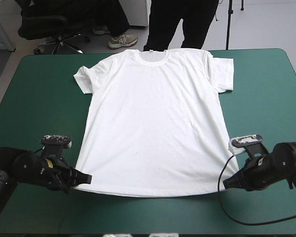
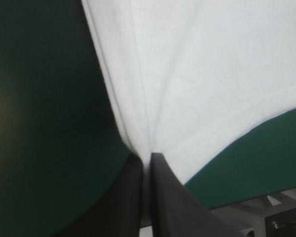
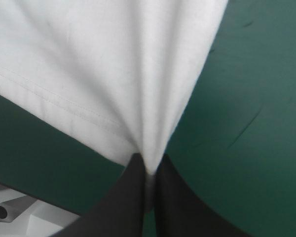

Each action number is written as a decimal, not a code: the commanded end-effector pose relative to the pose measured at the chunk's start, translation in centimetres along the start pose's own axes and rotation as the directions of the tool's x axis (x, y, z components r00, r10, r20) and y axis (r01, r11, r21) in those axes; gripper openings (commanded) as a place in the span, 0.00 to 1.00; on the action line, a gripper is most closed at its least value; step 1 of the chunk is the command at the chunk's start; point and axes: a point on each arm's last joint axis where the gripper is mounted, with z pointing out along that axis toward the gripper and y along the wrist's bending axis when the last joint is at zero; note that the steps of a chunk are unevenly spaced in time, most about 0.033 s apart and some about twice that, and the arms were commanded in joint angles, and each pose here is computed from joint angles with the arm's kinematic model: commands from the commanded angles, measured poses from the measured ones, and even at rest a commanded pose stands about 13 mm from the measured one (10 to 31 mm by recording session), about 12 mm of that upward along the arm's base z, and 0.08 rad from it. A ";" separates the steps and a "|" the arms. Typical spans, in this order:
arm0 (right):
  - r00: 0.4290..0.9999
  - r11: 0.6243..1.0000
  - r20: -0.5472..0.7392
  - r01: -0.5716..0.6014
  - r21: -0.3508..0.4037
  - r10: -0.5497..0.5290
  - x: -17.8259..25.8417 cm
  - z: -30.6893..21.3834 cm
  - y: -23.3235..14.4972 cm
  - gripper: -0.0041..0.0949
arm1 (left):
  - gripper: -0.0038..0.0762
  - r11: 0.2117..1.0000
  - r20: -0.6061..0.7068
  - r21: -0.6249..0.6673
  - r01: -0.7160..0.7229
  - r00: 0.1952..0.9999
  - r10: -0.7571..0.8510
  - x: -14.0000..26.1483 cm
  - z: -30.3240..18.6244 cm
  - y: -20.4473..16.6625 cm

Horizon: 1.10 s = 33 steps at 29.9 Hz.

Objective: Fold the cloth

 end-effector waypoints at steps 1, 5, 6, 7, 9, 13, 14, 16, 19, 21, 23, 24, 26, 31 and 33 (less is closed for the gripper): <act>1.000 1.000 -0.007 -0.019 -0.025 0.018 1.6 0.1 0.4 0.02 | 0.03 0.999 -0.040 0.029 0.020 0.999 -0.019 1.4 -0.4 -0.2; 0.999 0.998 -0.039 -0.037 -0.056 0.035 3.3 1.3 0.7 0.02 | 0.03 0.999 -0.071 0.037 0.033 0.997 -0.030 2.3 0.5 -0.1; 0.998 0.997 -0.050 -0.041 -0.060 0.038 3.6 1.6 0.7 0.02 | 0.03 0.999 -0.078 0.034 0.034 0.996 -0.031 2.4 0.6 0.0; 0.997 0.997 -0.062 -0.042 -0.058 0.039 3.8 1.9 0.6 0.02 | 0.03 0.999 -0.084 0.026 0.026 0.996 -0.024 2.5 0.8 0.1; 0.997 0.999 -0.072 -0.029 -0.035 0.027 4.0 2.2 0.4 0.02 | 0.03 1.000 -0.071 -0.002 0.017 0.997 -0.017 2.4 1.0 0.4; 1.000 1.000 -0.025 -0.014 0.009 0.014 3.5 2.3 -0.1 0.05 | 0.03 1.000 -0.016 -0.021 0.016 1.000 -0.017 1.9 1.3 0.6; 1.000 1.000 -0.018 -0.013 0.010 0.013 3.4 2.1 -0.1 0.08 | 0.04 1.000 -0.016 -0.022 0.020 1.000 -0.021 1.7 1.4 0.6; 1.000 1.000 -0.025 -0.012 0.009 0.013 3.4 2.0 0.0 0.17 | 0.09 1.000 -0.031 -0.024 0.018 0.999 -0.018 1.5 1.7 0.7; 0.998 1.000 -0.054 0.010 0.002 -0.009 3.6 1.8 0.0 0.33 | 0.28 0.999 -0.087 -0.031 0.021 0.996 -0.023 1.4 2.2 0.7; 0.999 1.000 -0.049 0.009 -0.002 -0.010 3.5 1.4 0.1 0.45 | 0.42 0.999 -0.123 -0.037 0.021 0.992 -0.025 1.5 2.4 0.8; 1.000 1.000 -0.012 0.013 0.003 -0.013 2.9 0.5 0.2 0.54 | 0.57 0.998 -0.142 -0.059 0.021 0.989 -0.029 1.7 2.3 1.0; 1.000 1.000 0.017 0.019 0.009 -0.019 2.4 -0.3 0.3 0.57 | 0.63 0.997 -0.146 -0.071 0.032 0.988 -0.042 1.7 2.0 1.0; 0.996 0.999 0.083 0.022 0.037 -0.025 1.4 -1.9 0.2 0.59 | 0.69 0.996 -0.104 -0.069 0.054 0.993 -0.061 1.1 1.1 0.8; 0.942 0.982 0.336 -0.051 0.184 -0.014 -1.9 -6.5 -0.6 0.59 | 0.70 0.993 0.192 -0.074 0.088 0.979 -0.072 -3.1 -3.1 0.1; 0.932 0.972 0.362 -0.064 0.225 -0.022 -3.5 -7.2 -1.1 0.59 | 0.70 0.990 0.293 -0.107 0.092 0.954 -0.057 -5.2 -4.3 0.1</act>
